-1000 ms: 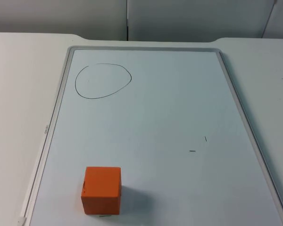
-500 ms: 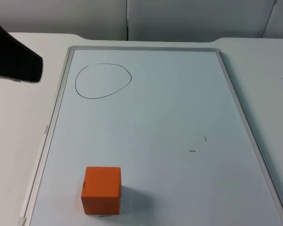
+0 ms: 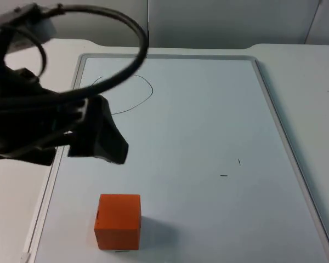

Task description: Pick up one cube with the left hand and another cube with the right hand. First place the cube in the right hand at the target position, then stack the cube in the left hand on top.

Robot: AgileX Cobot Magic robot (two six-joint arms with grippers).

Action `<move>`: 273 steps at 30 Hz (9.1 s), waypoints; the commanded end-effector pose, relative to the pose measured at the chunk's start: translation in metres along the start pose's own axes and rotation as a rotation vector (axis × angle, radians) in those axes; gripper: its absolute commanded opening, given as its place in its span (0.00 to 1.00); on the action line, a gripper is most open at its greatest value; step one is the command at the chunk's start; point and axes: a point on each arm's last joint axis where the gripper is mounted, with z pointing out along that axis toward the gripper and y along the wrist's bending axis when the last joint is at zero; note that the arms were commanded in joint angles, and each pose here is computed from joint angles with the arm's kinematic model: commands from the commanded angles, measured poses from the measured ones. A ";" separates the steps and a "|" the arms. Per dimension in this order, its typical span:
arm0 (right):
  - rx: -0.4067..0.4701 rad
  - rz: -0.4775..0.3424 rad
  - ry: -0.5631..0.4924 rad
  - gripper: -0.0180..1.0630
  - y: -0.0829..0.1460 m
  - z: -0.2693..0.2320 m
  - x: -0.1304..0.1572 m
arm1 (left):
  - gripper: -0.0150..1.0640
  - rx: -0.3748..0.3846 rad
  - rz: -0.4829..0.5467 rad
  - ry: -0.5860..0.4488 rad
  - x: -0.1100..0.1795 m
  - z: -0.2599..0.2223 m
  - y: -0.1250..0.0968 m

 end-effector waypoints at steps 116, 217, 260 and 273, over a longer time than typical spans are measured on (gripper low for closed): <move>-0.036 -0.027 0.222 0.01 -0.003 0.108 0.012 | 0.01 -0.199 0.426 -0.398 0.048 -0.209 -0.052; -0.040 -0.086 0.503 0.01 0.004 0.506 0.077 | 0.01 -0.128 0.367 -0.406 0.049 -0.209 -0.057; -0.180 -0.210 0.057 0.77 0.013 0.258 -0.158 | 0.01 -0.115 0.382 -0.466 0.033 -0.200 -0.062; -0.184 -0.302 -0.184 0.75 0.016 0.049 -0.208 | 0.01 -0.181 0.495 -0.336 -0.042 -0.105 -0.069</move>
